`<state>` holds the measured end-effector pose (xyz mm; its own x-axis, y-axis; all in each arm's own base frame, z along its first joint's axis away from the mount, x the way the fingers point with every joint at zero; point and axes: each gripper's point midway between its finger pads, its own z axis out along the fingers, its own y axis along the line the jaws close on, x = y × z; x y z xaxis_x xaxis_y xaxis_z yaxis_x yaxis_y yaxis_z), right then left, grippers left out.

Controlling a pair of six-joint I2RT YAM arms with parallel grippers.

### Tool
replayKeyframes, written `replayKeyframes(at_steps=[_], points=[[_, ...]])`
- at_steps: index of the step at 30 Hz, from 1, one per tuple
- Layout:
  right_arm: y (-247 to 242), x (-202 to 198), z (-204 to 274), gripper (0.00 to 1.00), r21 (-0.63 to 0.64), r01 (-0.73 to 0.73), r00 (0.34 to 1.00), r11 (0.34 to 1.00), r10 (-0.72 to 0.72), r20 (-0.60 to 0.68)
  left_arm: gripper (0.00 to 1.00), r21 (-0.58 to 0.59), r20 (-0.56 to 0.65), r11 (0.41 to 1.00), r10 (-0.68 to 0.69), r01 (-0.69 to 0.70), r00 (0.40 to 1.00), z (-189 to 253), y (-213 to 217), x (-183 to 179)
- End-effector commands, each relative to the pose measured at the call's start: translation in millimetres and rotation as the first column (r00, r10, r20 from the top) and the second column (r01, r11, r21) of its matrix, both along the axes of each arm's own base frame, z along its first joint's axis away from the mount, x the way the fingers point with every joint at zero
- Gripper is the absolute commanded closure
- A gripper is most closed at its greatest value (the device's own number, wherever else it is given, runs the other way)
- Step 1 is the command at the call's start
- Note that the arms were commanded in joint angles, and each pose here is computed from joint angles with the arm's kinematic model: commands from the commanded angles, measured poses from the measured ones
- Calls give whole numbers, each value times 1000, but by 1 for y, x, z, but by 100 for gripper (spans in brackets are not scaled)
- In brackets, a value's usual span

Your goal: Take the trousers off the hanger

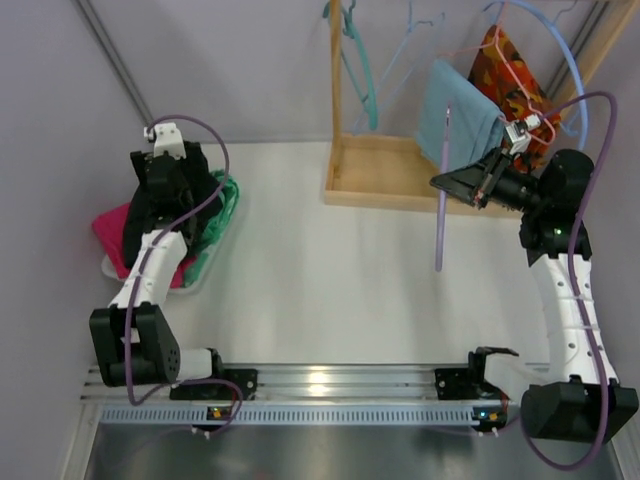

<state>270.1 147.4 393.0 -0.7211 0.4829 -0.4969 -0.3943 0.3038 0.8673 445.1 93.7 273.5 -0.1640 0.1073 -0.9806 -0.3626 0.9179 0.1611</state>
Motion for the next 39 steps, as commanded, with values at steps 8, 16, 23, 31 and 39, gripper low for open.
replayKeyframes(at_steps=[8,16,23,31,39], points=[[15,0,101,100,57,-62,967,996,46,249,2,-25,262,979,-189,203,946,111,-40,-51],[16,51,135,100,91,-42,960,995,15,281,2,-54,300,959,-250,279,921,136,-57,-58],[10,98,156,100,98,25,947,995,-55,317,2,-84,327,962,-219,259,919,144,-56,-62],[7,153,158,100,103,67,940,992,-97,327,2,-84,332,961,-221,262,917,147,-58,-68],[0,199,141,100,104,153,946,983,-176,271,2,-111,322,966,-188,234,928,142,-54,-72]])
